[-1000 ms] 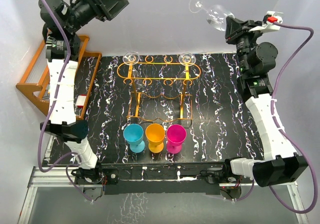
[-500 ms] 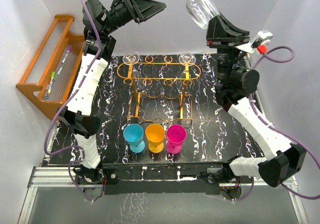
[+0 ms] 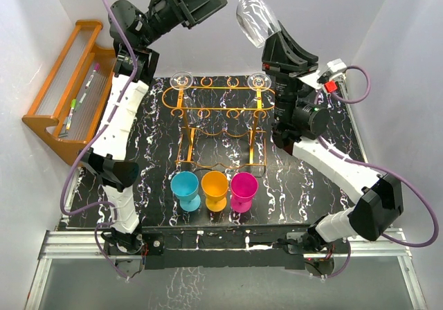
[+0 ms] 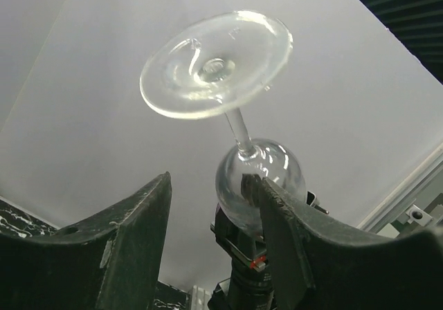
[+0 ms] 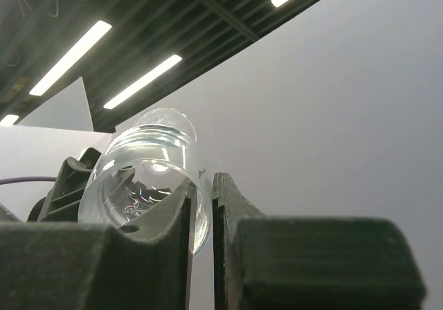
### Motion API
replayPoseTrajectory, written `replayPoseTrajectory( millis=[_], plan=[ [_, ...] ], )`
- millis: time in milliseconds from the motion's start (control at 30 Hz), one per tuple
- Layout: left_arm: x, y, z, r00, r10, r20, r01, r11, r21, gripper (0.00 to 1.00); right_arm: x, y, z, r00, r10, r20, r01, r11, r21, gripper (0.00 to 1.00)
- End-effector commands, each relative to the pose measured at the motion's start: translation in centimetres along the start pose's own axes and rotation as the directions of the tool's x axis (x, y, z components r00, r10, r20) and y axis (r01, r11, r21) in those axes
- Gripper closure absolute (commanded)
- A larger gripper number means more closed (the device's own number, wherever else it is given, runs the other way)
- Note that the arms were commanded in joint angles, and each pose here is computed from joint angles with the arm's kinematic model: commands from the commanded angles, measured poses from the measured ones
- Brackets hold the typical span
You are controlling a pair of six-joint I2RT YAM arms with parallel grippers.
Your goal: Place the wine glass upside down on the wine glass rack
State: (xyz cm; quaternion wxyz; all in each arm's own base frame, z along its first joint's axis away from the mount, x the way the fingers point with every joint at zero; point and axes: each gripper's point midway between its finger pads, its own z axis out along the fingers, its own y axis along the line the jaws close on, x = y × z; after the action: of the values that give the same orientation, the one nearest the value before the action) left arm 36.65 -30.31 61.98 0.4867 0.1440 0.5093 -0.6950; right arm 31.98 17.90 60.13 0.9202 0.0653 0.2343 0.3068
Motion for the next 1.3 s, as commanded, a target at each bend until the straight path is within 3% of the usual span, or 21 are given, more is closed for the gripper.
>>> replayPoseTrajectory(
  millis=[0,600,733,833,933,1033,1167,1267],
  plan=[
    [-1.6,-5.2,-0.5,0.995,0.094,0.041,-0.097,0.991,0.090,0.49,-3.6,2.1,0.4,0.991,0.017,0.131,-0.009,0.998,-0.061,0.92],
    [-1.7,-7.9,-0.9,0.992,0.116,0.042,-0.122,0.974,0.191,0.60,0.0,3.6,-0.5,0.999,-0.001,0.049,0.007,0.993,-0.114,0.92],
    [-1.6,-8.1,-1.0,0.992,0.122,0.034,-0.126,0.972,0.199,0.73,0.6,4.6,-0.7,0.999,0.015,0.037,-0.009,0.988,-0.154,0.92],
    [-1.5,-8.2,-1.0,0.992,0.124,0.033,-0.128,0.970,0.208,0.92,1.0,5.3,-0.8,0.999,0.022,0.030,-0.017,0.984,-0.175,0.92],
    [-1.5,-8.5,-1.0,0.992,0.123,0.031,-0.127,0.969,0.214,1.00,1.5,6.0,-0.9,1.000,0.020,0.017,-0.016,0.979,-0.205,0.92],
    [-1.6,-8.7,-1.1,0.993,0.114,0.031,-0.118,0.969,0.216,0.97,2.4,6.9,-1.0,1.000,0.008,-0.012,-0.011,0.970,-0.243,0.92],
    [-1.6,-9.2,-1.2,0.993,0.111,0.029,-0.115,0.968,0.224,0.71,3.1,7.1,-1.1,1.000,-0.012,-0.020,0.007,0.970,-0.244,0.92],
    [-1.5,-9.5,-1.3,0.992,0.123,0.025,-0.125,0.966,0.227,0.65,3.1,7.0,-1.1,1.000,-0.020,-0.009,0.017,0.972,-0.233,0.92]
  ],
)
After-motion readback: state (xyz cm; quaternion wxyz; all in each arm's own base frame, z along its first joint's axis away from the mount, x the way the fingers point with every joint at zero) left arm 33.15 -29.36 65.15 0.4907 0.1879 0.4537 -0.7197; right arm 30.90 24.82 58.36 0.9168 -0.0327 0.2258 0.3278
